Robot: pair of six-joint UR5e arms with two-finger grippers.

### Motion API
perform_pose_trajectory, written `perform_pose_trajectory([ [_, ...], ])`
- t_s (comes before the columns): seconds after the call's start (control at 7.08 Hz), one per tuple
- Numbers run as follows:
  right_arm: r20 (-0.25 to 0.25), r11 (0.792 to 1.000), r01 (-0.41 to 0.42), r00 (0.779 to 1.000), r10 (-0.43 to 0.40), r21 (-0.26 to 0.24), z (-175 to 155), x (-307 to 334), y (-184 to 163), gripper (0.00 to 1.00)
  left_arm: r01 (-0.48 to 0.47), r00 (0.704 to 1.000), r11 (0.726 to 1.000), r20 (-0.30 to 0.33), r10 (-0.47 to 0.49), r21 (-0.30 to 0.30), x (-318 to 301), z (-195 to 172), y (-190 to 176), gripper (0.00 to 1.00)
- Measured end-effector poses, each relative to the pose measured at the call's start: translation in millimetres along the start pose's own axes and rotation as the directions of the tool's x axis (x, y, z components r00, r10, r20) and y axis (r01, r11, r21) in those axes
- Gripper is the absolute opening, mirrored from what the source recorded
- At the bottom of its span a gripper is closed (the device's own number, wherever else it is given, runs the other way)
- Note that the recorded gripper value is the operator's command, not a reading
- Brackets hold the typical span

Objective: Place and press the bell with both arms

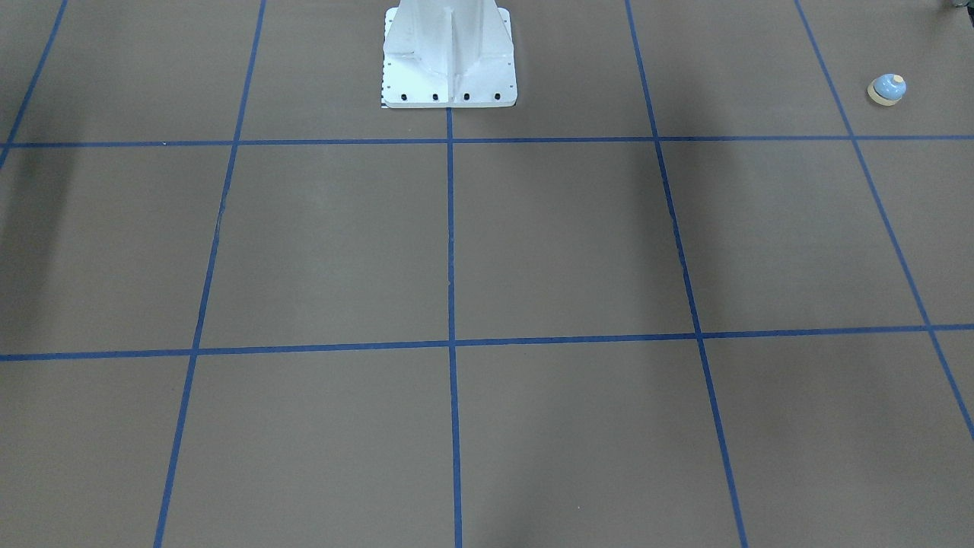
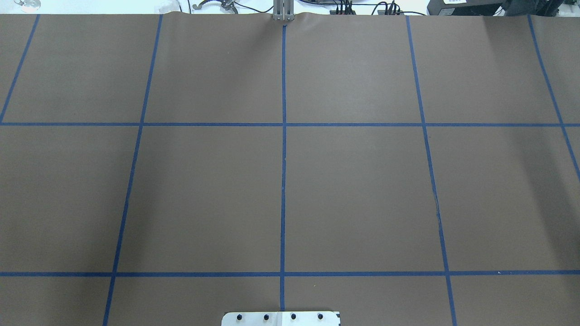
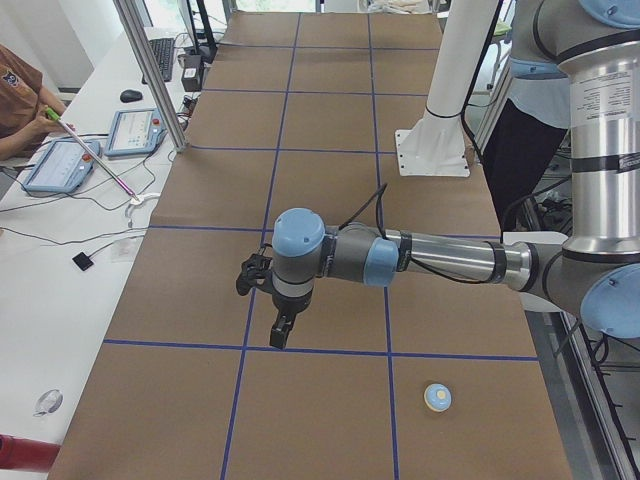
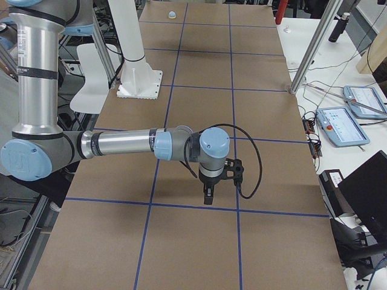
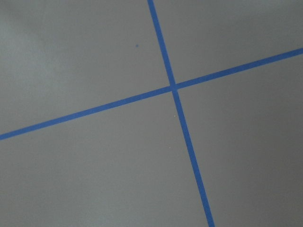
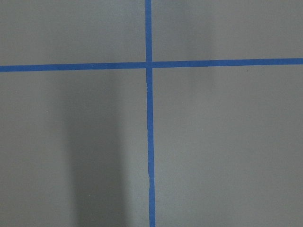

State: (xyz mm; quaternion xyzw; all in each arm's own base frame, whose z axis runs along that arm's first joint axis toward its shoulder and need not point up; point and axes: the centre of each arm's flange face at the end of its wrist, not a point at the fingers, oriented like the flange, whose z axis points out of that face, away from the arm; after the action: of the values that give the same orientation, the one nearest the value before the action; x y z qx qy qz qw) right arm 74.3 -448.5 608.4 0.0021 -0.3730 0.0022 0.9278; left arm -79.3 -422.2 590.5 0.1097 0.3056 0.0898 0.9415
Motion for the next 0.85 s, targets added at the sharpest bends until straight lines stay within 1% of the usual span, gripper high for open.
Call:
perform_pose_trajectory([
  [0.14,0.000,1.000,0.007,1.000,-0.007,0.002,-1.3,-4.2,-0.7,1.00,0.064,0.996,0.998,0.067,-0.063,-0.010,10.9,-19.6,20.5,1.00],
  [0.28,0.002,1.000,0.006,1.000,-0.006,-0.001,-0.5,-4.9,0.0,1.00,0.142,0.985,0.990,0.098,-0.139,-0.025,24.0,-38.2,35.8,1.00],
  [0.42,0.007,1.000,0.000,1.000,0.000,-0.005,1.4,-3.7,2.2,1.00,0.246,0.964,0.969,0.114,-0.241,-0.035,39.0,-55.9,52.2,1.00],
  [0.56,0.010,1.000,-0.004,1.000,0.004,-0.010,3.5,-2.6,3.8,1.00,0.372,0.922,0.928,0.122,-0.367,-0.026,58.1,-71.1,67.8,1.00],
  [0.71,0.009,1.000,-0.009,1.000,0.009,-0.014,4.9,-1.3,4.9,1.00,0.497,0.861,0.867,0.127,-0.492,-0.013,82.2,-81.4,75.4,1.00],
  [0.85,0.007,1.000,-0.014,1.000,0.014,-0.019,7.2,0.8,7.7,1.00,0.611,0.783,0.791,0.146,-0.605,0.001,108.7,-83.6,75.2,1.00],
])
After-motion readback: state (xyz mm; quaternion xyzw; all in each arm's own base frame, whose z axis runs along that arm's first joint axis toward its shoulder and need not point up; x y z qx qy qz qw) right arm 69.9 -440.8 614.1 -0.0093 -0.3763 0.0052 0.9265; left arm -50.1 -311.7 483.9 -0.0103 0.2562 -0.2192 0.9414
